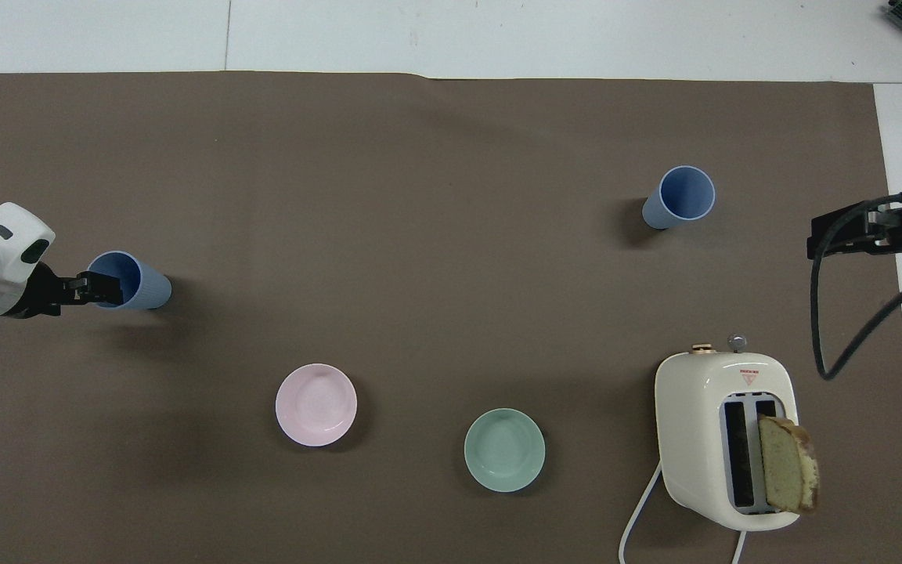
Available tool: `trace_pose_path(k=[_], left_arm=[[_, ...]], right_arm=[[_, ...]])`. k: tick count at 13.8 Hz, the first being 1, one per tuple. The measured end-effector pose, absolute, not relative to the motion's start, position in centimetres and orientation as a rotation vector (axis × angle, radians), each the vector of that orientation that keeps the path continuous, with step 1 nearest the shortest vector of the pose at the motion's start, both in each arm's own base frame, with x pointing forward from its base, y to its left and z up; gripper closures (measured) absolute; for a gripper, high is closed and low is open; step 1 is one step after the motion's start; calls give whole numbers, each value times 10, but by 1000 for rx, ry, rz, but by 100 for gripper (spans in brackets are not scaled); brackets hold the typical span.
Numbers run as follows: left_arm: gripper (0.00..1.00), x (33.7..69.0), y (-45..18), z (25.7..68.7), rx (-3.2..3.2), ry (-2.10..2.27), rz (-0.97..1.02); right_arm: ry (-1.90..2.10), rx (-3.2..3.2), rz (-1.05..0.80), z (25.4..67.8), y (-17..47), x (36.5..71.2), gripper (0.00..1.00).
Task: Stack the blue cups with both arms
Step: 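Reach the left gripper to the nearby blue cup and grasp it, then carry the blue cup with the left gripper to the table center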
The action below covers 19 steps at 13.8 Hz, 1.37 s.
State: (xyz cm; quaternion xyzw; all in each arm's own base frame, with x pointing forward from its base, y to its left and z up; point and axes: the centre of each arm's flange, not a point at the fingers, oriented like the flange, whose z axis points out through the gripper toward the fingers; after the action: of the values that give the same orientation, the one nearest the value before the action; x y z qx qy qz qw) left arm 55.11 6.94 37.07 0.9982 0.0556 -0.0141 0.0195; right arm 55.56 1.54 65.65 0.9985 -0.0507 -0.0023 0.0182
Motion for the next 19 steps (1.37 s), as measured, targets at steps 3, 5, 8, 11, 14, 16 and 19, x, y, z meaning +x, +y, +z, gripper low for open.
trace_pose_path(k=[3,5,8,11,14,16,19], left_arm=[[5,551,69,370,3098,173,-44],[25,551,69,370,3098,171,-43],[65,551,67,371,3098,167,-43],[92,552,65,372,3096,162,-36],[92,552,65,373,3096,162,-34],[92,555,62,375,3094,158,-25],[94,569,42,403,3077,171,0]], right_arm=[[-157,3101,-7,656,15,556,0],[-157,3101,-7,656,15,556,0],[-158,3101,-7,656,15,556,0],[-158,3101,-7,656,15,556,0],[-158,3101,-7,656,15,556,0],[-158,3101,-7,656,15,556,0],[-158,3101,-7,656,15,556,0]])
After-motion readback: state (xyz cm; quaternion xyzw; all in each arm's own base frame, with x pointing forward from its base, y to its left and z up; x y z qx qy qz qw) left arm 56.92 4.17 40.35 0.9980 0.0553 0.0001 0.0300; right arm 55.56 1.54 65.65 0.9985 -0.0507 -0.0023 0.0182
